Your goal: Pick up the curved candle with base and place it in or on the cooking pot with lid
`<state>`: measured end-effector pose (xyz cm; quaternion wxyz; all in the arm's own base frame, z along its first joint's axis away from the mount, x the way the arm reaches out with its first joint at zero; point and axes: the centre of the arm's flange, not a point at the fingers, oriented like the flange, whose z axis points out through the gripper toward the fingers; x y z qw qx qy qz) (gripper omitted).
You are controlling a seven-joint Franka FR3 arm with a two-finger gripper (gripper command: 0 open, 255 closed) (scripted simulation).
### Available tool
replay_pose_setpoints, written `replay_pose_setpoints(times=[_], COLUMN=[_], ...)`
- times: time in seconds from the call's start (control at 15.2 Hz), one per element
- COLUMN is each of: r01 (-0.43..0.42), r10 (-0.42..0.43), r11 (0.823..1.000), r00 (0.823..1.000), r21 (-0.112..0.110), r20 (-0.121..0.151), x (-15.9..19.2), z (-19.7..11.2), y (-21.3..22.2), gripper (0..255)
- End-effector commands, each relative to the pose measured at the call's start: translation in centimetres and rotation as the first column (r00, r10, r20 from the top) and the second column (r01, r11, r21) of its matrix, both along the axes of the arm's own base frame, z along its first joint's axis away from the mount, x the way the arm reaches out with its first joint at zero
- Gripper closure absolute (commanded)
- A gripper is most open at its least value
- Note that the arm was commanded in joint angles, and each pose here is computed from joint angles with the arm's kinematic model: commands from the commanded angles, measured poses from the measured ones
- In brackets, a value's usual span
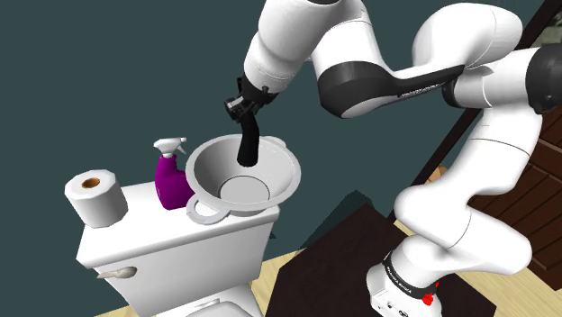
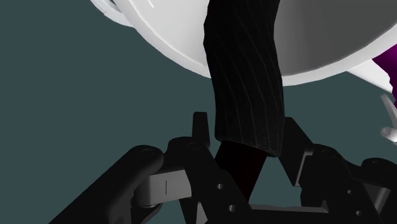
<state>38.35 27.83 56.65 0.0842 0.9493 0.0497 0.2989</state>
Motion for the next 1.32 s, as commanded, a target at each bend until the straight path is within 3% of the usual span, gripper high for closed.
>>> replay_pose_setpoints(times=[0.0,0.53,0.59,0.92,1.25], r01=[0.000,0.000,0.000,0.000,0.000], r10=[0.000,0.000,0.000,0.000,0.000], r11=[1.000,1.000,1.000,1.000,1.000], r00=[1.000,1.000,1.000,1.000,1.000], r21=[0.001,0.001,0.001,0.001,0.001], r20=[0.000,0.000,0.000,0.000,0.000], x=[0.0,0.0,0.0,0.0,-2.9], z=[-1.0,-1.6,-1.6,-1.6,2.4], y=[0.0,0.0,0.0,0.0,0.6], gripper=[255,255,0,0,0])
